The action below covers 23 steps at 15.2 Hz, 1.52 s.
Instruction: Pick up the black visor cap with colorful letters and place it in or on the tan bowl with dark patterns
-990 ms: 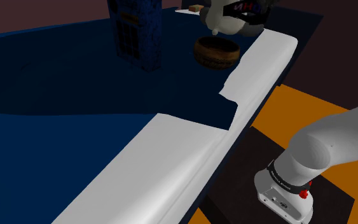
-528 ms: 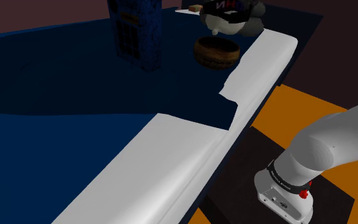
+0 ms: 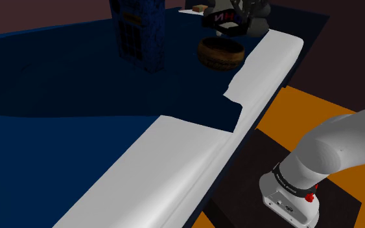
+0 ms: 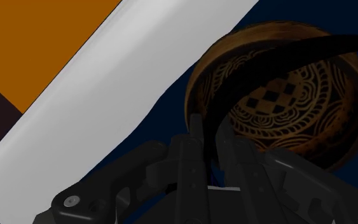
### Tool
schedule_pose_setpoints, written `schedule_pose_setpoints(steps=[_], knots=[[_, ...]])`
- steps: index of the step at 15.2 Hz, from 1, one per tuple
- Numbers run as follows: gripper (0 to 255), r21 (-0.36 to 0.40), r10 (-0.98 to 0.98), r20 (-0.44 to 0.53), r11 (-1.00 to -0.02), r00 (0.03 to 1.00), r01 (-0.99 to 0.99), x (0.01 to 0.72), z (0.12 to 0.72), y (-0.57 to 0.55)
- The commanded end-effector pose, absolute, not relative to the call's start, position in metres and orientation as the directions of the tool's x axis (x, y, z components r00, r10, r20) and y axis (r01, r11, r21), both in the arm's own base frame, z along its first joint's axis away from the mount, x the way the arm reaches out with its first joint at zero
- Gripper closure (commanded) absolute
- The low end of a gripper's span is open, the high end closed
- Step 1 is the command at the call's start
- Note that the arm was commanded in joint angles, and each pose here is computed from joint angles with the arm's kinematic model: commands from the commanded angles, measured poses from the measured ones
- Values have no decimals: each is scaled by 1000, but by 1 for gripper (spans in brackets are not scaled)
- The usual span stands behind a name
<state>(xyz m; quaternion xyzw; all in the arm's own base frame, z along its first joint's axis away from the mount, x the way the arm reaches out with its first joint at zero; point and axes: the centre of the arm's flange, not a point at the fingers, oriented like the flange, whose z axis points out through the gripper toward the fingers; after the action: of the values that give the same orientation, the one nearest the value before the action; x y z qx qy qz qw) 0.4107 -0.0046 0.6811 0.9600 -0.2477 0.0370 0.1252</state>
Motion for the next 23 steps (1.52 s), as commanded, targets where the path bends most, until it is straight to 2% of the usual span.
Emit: schedule_pose_setpoints(steps=[1, 9, 16, 17, 23], knots=[[255, 222, -466, 134, -846, 874, -485, 411, 671, -5], [255, 222, -466, 134, -846, 874, -485, 411, 630, -5], [255, 222, -466, 134, -846, 874, -485, 411, 630, -5], [0, 222, -466, 134, -846, 874, -485, 411, 630, -5], [0, 222, -466, 134, -846, 874, -485, 411, 643, -1]])
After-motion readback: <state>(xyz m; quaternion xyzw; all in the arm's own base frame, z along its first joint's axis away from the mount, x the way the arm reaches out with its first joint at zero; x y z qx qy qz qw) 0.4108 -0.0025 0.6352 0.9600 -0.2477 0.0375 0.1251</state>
